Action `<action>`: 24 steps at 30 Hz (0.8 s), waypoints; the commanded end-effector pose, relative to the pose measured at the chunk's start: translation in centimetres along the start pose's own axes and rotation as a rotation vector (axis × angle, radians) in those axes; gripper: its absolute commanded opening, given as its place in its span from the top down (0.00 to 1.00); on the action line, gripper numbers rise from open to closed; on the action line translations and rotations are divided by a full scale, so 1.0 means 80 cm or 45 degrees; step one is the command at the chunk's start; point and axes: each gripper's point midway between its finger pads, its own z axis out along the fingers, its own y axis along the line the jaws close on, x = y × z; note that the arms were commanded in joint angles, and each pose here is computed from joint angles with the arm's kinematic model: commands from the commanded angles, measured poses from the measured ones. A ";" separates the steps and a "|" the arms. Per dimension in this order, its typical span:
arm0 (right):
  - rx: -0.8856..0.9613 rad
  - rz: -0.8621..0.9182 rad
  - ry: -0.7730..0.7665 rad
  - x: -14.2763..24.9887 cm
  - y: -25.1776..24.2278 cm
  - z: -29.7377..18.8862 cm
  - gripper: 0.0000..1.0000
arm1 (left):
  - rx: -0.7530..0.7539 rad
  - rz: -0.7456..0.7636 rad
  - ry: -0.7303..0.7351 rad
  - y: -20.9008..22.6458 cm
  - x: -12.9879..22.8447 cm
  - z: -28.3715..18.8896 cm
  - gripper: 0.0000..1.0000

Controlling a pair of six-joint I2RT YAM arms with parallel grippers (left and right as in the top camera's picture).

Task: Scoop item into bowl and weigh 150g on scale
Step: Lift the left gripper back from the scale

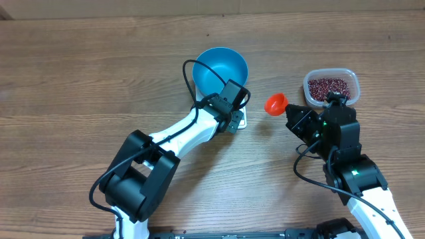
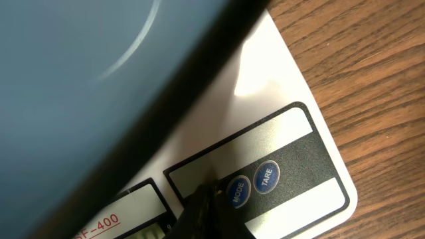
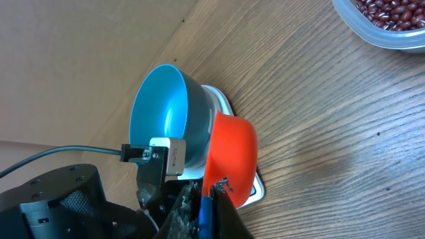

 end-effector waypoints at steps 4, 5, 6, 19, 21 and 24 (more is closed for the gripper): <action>-0.042 -0.006 -0.033 -0.009 0.015 -0.008 0.96 | 0.005 0.001 0.065 -0.001 0.023 0.009 0.96; -0.042 -0.006 -0.033 -0.009 0.015 -0.008 0.96 | 0.005 0.001 0.065 -0.001 0.023 0.009 0.96; -0.042 -0.006 -0.033 -0.009 0.015 -0.008 0.96 | 0.006 0.001 0.065 -0.001 0.023 0.008 0.96; -0.050 -0.007 -0.039 -0.010 0.017 -0.008 0.96 | 0.021 0.002 -0.050 0.009 -0.011 -0.107 0.96; -0.050 -0.007 -0.039 -0.010 0.017 -0.008 0.96 | 0.025 -0.002 -0.074 0.012 -0.012 -0.130 0.56; -0.050 -0.007 -0.039 -0.010 0.017 -0.008 0.96 | 0.025 -0.015 -0.100 0.019 -0.013 -0.157 0.00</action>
